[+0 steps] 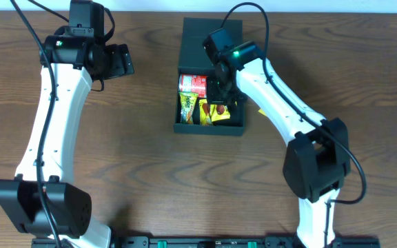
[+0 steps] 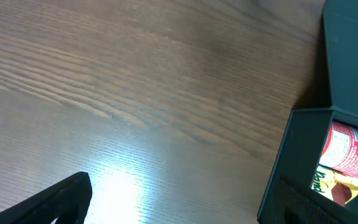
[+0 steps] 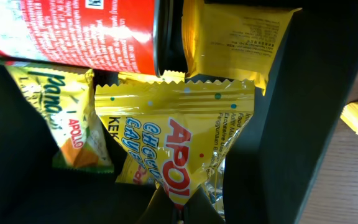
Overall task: Pack container
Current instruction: 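Carry the pack into the box and lower it beside the can, then release the pack in the box with the right gripper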
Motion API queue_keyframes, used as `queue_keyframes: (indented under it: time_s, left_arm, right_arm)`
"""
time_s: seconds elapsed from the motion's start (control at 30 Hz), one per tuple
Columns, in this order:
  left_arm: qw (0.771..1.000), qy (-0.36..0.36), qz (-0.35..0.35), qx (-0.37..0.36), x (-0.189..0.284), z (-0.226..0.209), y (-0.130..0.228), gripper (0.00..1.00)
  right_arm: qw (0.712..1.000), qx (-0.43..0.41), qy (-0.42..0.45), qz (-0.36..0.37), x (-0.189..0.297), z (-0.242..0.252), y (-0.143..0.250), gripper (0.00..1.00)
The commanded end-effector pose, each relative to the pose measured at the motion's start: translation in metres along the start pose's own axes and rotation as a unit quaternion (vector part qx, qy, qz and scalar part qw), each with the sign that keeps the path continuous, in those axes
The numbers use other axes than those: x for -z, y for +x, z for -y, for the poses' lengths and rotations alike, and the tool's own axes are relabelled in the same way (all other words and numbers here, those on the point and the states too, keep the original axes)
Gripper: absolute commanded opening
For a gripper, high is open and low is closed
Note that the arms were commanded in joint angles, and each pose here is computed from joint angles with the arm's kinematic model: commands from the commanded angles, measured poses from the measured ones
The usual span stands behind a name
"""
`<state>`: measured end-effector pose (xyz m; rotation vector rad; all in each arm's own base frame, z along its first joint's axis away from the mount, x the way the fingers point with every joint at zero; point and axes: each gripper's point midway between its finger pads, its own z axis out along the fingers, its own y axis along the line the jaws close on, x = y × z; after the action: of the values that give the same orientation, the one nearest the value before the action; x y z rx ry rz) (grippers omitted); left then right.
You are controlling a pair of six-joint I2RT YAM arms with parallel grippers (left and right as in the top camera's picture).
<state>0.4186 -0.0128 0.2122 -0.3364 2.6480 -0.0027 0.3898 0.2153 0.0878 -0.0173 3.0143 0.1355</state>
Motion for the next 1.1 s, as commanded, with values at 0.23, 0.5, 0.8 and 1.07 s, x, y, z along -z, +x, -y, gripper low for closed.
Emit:
queue_keyframes:
  time_s: [0.23, 0.5, 0.8, 1.07]
  left_arm:
    - [1.000, -0.006, -0.002, -0.002, -0.003, -0.003, 0.000, 0.94]
    - [1.000, -0.003, 0.007, -0.001, -0.003, -0.001, -0.004, 0.94]
    - [1.000, 0.000, 0.014, -0.001, -0.003, 0.000, -0.008, 0.95]
    - [1.000, 0.000, 0.017, 0.000, -0.003, 0.000, -0.009, 0.95]
  right_arm:
    - [0.999, -0.014, 0.046, -0.012, -0.028, 0.021, -0.003, 0.02]
    - [0.997, -0.004, 0.059, -0.040, -0.035, 0.034, 0.005, 0.02]
    - [0.998, 0.009, 0.043, -0.053, -0.041, 0.027, 0.009, 0.02]
    - [0.997, 0.007, 0.030, -0.073, -0.056, 0.025, 0.022, 0.02]
